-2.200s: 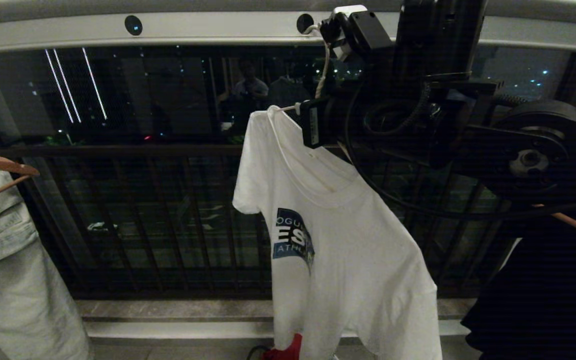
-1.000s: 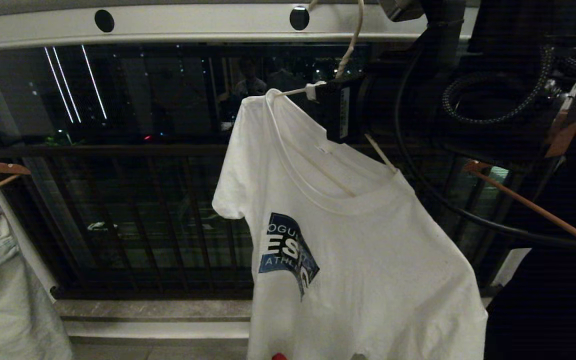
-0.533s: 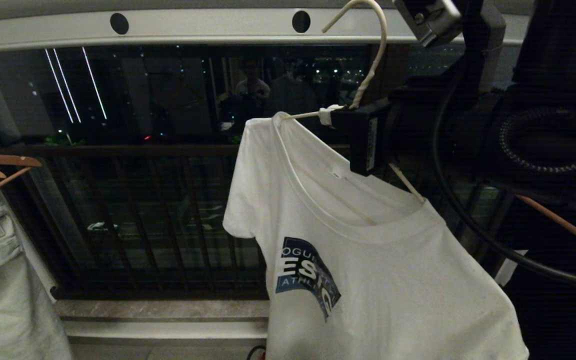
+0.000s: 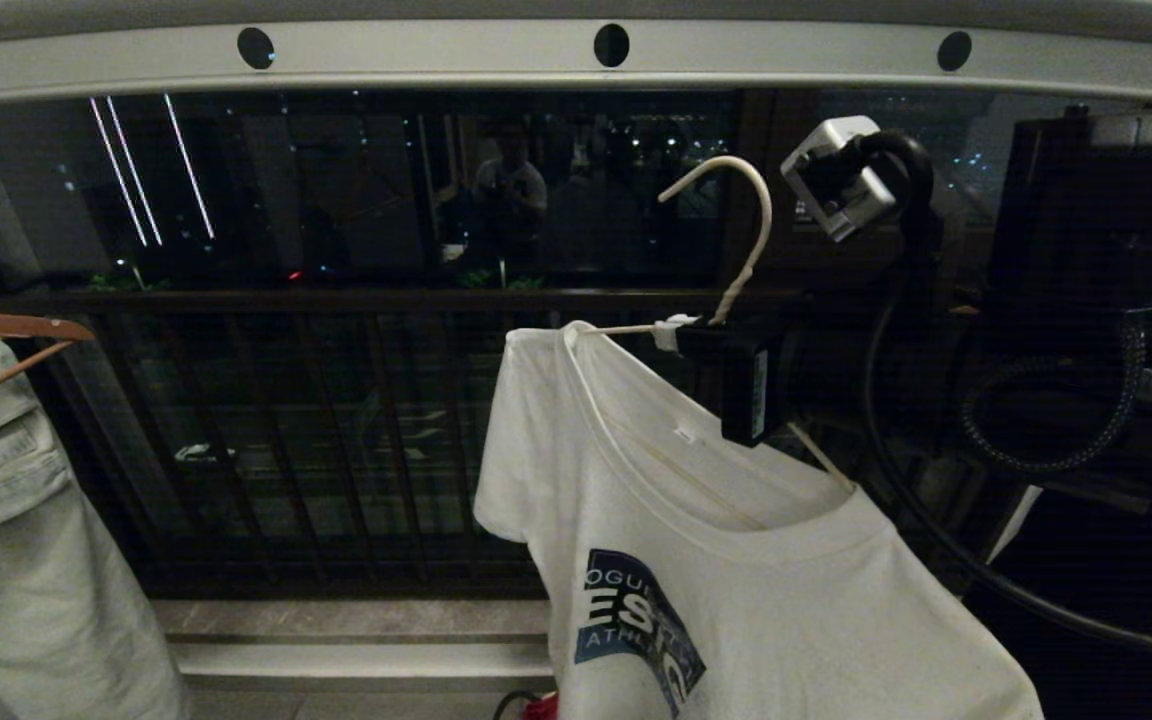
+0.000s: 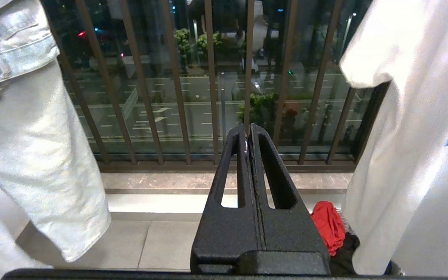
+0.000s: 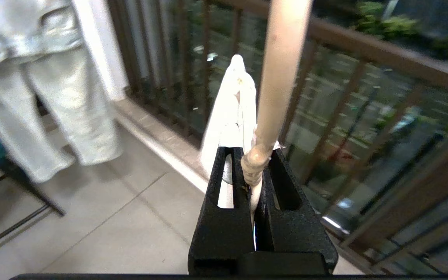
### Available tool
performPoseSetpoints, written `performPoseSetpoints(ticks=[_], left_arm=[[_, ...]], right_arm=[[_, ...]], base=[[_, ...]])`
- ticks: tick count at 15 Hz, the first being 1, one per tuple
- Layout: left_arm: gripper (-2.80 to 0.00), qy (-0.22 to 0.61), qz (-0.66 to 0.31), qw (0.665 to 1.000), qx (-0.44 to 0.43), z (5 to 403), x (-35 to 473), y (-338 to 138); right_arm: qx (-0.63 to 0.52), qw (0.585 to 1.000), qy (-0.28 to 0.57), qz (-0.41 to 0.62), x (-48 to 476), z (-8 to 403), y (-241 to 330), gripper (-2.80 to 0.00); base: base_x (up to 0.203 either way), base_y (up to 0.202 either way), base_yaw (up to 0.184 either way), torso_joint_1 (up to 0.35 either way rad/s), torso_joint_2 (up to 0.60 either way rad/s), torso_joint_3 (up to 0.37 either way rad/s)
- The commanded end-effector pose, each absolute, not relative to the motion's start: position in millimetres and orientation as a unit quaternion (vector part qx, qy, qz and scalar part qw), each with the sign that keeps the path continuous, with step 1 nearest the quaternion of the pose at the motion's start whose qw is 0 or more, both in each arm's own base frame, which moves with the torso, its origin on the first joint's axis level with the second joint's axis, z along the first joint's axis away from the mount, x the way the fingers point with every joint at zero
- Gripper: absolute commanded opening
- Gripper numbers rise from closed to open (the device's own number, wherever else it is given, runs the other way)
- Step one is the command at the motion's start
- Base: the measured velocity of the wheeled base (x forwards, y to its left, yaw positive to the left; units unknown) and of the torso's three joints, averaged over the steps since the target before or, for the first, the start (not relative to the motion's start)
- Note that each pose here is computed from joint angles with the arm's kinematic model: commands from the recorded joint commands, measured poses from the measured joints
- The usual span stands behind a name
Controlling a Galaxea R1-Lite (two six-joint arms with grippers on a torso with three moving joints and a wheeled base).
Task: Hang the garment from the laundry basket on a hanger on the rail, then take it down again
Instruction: Take the clothes off the clothes rack
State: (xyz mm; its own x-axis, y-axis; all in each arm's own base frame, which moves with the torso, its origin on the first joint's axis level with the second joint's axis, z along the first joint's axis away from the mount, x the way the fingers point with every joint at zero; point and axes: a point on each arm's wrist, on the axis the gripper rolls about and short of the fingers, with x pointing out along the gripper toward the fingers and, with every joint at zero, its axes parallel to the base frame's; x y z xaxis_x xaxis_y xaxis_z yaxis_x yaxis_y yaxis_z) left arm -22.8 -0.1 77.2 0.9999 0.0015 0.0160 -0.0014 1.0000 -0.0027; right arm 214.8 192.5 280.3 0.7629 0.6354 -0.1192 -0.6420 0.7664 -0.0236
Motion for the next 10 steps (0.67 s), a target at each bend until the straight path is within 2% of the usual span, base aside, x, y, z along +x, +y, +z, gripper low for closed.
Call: performPoseSetpoints(ticks=[1, 5, 10], left_arm=[[-2.80, -0.006, 0.001, 1.000, -0.002, 76.4, -22.5, -0.1], [-2.80, -0.007, 0.001, 1.000, -0.002, 76.5, -22.6, -0.1], [-2.80, -0.007, 0.001, 1.000, -0.002, 76.4, -22.6, -0.1]], right_arm=[[-0.036, 0.937, 0.072, 0.341, 226.3, 265.0, 190.5, -2.80], [-0.009, 0.940, 0.034, 0.341, 259.4, 248.8, 197.1, -2.80], [-0.011, 0.938, 0.042, 0.344, 264.3, 242.0, 201.3, -2.80]], base=[[0.000, 0.000, 0.000, 0.000, 0.00, 0.000], [0.000, 0.000, 0.000, 0.000, 0.00, 0.000], [0.000, 0.000, 0.000, 0.000, 0.00, 0.000]])
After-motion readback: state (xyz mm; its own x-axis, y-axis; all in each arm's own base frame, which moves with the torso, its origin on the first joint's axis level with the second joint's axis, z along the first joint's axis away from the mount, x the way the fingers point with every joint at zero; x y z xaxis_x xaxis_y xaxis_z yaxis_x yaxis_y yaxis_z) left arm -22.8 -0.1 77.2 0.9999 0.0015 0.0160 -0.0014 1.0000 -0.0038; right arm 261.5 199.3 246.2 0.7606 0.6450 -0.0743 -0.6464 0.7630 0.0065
